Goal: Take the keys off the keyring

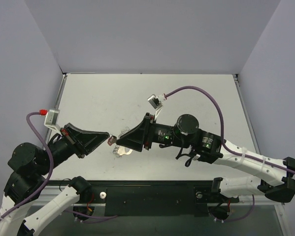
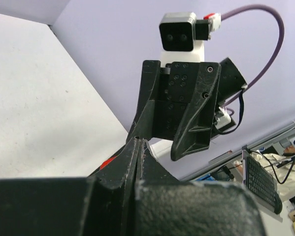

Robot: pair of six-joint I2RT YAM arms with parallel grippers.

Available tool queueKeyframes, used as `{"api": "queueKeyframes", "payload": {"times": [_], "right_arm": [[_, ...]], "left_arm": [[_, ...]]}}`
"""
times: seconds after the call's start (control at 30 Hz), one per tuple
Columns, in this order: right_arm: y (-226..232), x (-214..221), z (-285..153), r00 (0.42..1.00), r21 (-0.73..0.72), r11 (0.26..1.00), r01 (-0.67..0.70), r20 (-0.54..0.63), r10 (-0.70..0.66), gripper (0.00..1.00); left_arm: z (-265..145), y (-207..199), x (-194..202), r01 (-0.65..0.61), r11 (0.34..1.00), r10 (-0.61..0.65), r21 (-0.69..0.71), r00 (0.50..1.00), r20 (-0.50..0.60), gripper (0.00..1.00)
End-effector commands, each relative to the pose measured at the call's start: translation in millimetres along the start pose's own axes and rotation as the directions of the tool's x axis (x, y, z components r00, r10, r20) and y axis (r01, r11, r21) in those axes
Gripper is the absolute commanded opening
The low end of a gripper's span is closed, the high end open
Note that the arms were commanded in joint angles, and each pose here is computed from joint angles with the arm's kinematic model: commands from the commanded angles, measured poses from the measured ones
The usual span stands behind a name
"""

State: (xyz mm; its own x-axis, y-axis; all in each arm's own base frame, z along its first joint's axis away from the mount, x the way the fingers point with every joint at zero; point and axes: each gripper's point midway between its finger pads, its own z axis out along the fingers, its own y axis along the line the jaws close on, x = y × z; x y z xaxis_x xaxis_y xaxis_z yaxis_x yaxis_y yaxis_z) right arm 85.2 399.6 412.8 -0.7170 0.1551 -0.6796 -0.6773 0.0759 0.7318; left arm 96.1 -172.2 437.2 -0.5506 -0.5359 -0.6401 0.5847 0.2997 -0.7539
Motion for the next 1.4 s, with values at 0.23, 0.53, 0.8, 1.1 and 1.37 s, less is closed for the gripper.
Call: {"api": "queueKeyframes", "payload": {"times": [0.23,0.53,0.8,1.1,1.37], "right_arm": [[31.7,-49.0,7.7,0.96,-0.183,0.982,-0.056,0.261,0.103,0.42],[24.4,-48.4,6.1,0.958,-0.148,0.988,-0.044,0.275,0.084,0.43],[25.2,-42.5,13.6,0.965,-0.168,0.984,-0.055,0.246,0.096,0.42],[32.3,-38.0,21.1,0.971,-0.204,0.977,-0.059,0.215,0.104,0.31],[31.8,-37.3,17.3,0.969,-0.199,0.979,-0.054,0.224,0.099,0.12]], "left_arm": [[3.2,5.7,-18.5,0.06,0.998,-0.058,-0.015,0.991,0.124,0.0],[0.5,-0.3,-22.8,0.06,0.998,-0.06,0.003,0.988,0.139,0.0],[1.9,-6.9,-27.9,0.07,0.997,-0.074,0.03,0.985,0.156,0.0],[5.0,-6.0,-30.1,0.076,0.997,-0.08,0.03,0.983,0.166,0.0],[5.9,-3.4,-31.8,0.079,0.997,-0.082,0.023,0.98,0.179,0.0]]}}
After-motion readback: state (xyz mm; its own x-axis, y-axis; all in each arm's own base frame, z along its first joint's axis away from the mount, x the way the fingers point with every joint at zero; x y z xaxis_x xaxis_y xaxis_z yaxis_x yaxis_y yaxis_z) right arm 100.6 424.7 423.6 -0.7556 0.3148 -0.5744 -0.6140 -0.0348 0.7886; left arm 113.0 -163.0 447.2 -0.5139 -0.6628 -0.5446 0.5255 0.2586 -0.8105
